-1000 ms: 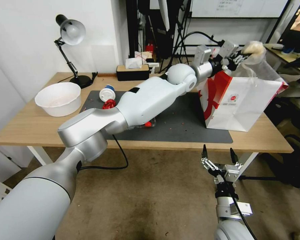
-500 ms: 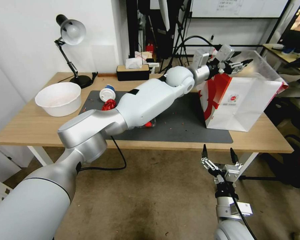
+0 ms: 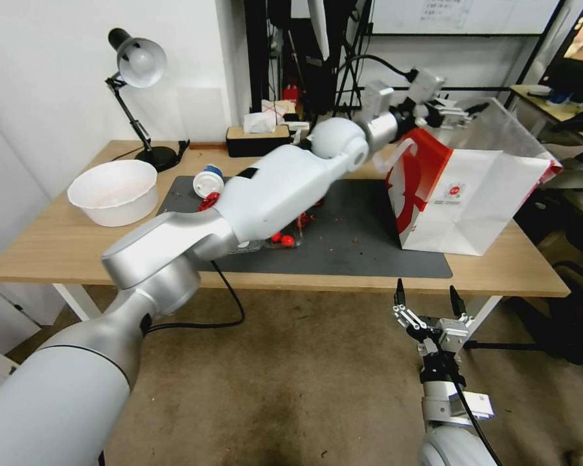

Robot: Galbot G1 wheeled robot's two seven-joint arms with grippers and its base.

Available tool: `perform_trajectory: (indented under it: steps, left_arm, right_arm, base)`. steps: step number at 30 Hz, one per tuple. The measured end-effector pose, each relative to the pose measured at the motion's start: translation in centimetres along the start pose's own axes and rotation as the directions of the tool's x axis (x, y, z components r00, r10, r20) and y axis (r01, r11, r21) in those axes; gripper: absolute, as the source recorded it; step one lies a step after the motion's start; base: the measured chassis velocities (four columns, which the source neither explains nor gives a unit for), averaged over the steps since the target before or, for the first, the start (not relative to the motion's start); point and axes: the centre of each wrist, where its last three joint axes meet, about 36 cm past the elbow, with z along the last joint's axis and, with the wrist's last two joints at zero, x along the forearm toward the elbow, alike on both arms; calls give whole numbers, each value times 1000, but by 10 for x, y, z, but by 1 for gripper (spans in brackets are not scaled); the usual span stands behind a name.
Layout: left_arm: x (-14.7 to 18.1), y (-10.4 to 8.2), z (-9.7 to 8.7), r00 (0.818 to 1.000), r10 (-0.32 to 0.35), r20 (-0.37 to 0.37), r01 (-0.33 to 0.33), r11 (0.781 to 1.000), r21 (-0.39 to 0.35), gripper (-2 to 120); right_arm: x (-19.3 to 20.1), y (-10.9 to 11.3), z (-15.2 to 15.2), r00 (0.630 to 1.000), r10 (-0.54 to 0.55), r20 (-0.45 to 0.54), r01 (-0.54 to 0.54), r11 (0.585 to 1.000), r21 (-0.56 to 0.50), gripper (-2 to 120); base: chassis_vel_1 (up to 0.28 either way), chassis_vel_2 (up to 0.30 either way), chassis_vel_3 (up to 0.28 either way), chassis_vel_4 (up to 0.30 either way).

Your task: Pick up the trash from the table and place it into the takeout bag.

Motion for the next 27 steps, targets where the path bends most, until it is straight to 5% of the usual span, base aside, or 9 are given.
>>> perform_trajectory:
  steps: [6,14,27]
  left_arm:
    - [76,34,16,995,-97,-19,98,995,24,100]
    - [155,56,43,978,-203,-45,205,977,51,100]
    - [224,42,63,952,-300,-55,304,950,78,100]
  right_arm:
    - [0,2,0,1000,-4,-3,4,1000,-2,100]
    - [0,2,0,1000,-10,-6,10,1000,3,100]
    - [0,3,-1,1000,-15,-7,15,1000,2,100]
  base:
    - [0,0,0,0]
    - [0,0,0,0]
    - [0,0,0,0]
